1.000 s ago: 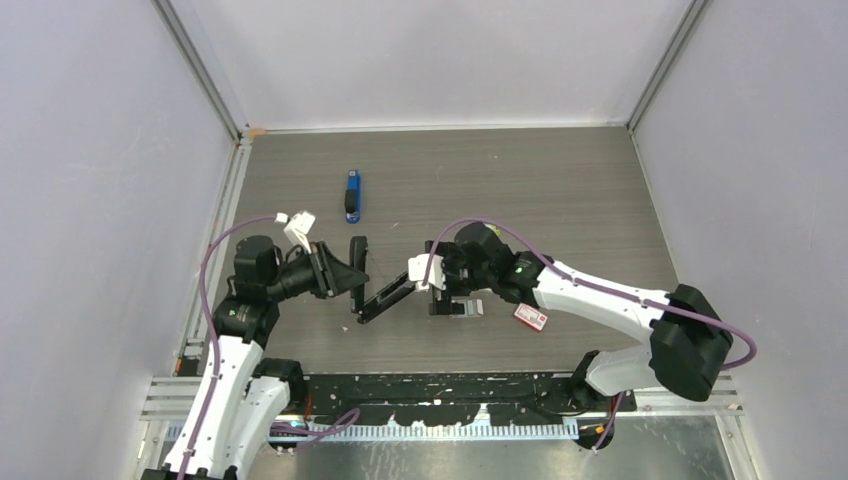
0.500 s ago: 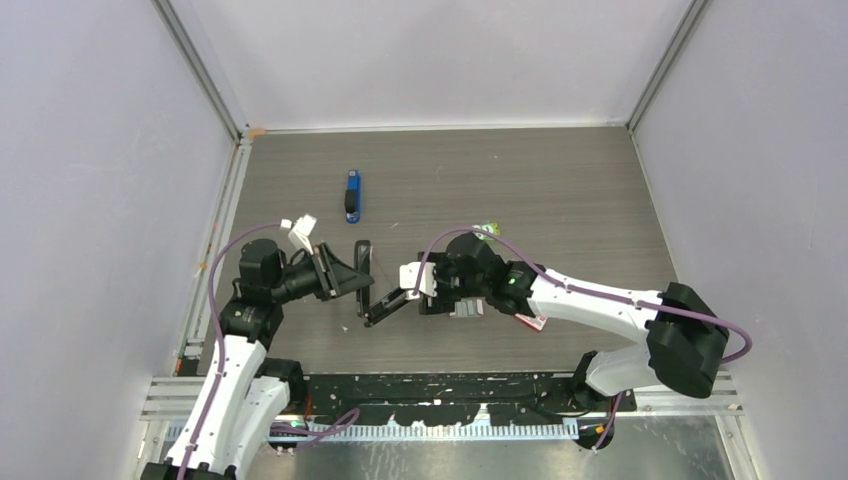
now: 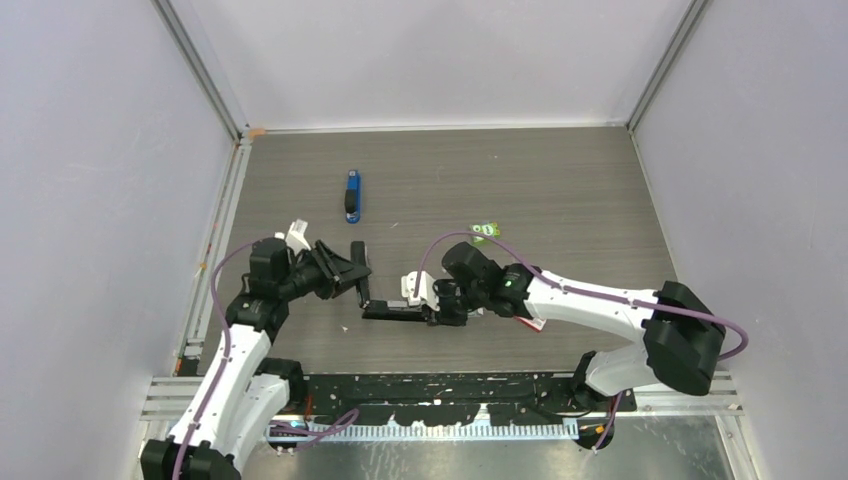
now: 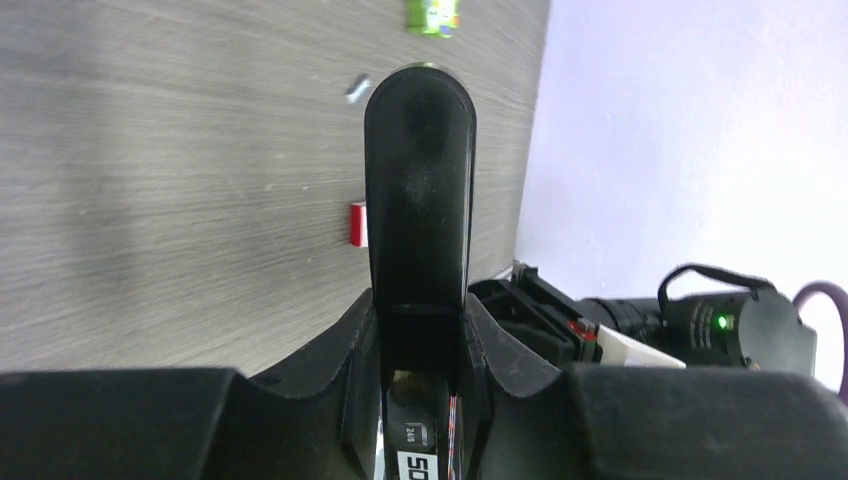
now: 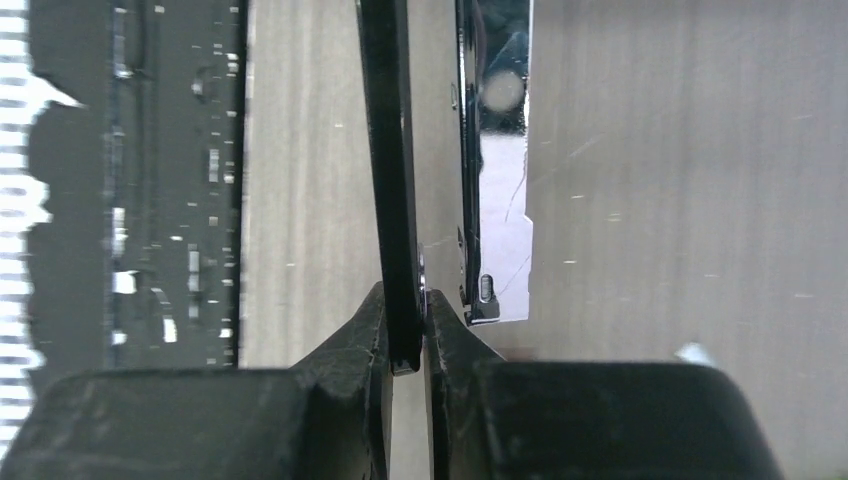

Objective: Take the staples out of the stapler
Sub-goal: Unload the staple at the center of the board.

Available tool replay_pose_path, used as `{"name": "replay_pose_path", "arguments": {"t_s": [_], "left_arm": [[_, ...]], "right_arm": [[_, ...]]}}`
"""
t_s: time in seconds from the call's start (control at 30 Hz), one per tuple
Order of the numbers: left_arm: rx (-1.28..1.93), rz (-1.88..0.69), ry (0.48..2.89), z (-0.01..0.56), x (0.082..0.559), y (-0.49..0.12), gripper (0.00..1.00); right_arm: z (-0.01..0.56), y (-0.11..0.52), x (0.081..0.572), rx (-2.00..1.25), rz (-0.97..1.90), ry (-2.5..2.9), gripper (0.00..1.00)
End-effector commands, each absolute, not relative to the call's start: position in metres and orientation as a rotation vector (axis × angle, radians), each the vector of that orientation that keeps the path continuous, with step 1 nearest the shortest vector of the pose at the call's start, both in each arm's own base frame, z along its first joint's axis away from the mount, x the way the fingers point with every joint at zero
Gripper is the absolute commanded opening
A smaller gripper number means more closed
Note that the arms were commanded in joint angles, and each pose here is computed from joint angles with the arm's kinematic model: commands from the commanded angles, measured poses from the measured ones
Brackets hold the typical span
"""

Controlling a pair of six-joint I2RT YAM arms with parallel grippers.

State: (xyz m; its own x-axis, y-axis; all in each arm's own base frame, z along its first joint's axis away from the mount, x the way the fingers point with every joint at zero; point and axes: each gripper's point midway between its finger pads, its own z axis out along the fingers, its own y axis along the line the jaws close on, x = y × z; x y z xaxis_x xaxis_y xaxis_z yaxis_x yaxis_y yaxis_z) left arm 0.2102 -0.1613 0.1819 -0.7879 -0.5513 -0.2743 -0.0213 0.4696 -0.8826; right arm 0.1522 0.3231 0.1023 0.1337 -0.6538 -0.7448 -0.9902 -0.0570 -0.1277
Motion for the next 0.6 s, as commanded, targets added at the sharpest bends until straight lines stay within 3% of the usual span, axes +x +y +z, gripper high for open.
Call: {"name": "replay_pose_path", "arguments": {"t_s": [0.0, 0.27, 0.57], "left_arm": [[-0.811, -1.136, 2.209, 0.142, 0.228, -0.141, 0.0], [-1.169, -0.878, 2.271, 0.085, 0.229, -0.116, 0.0], [-1.383, -0.675, 2.323, 0.041, 0.238, -0.109, 0.0]], "right_arm": [[0.12, 0.35, 0.124, -1.687, 0.999, 1.654, 0.04], [0.085, 0.377, 0.118, -1.596, 1.223, 1.982, 0.03], [0.05, 0.377, 0.135, -1.487, 1.274, 2.256, 0.03]]}}
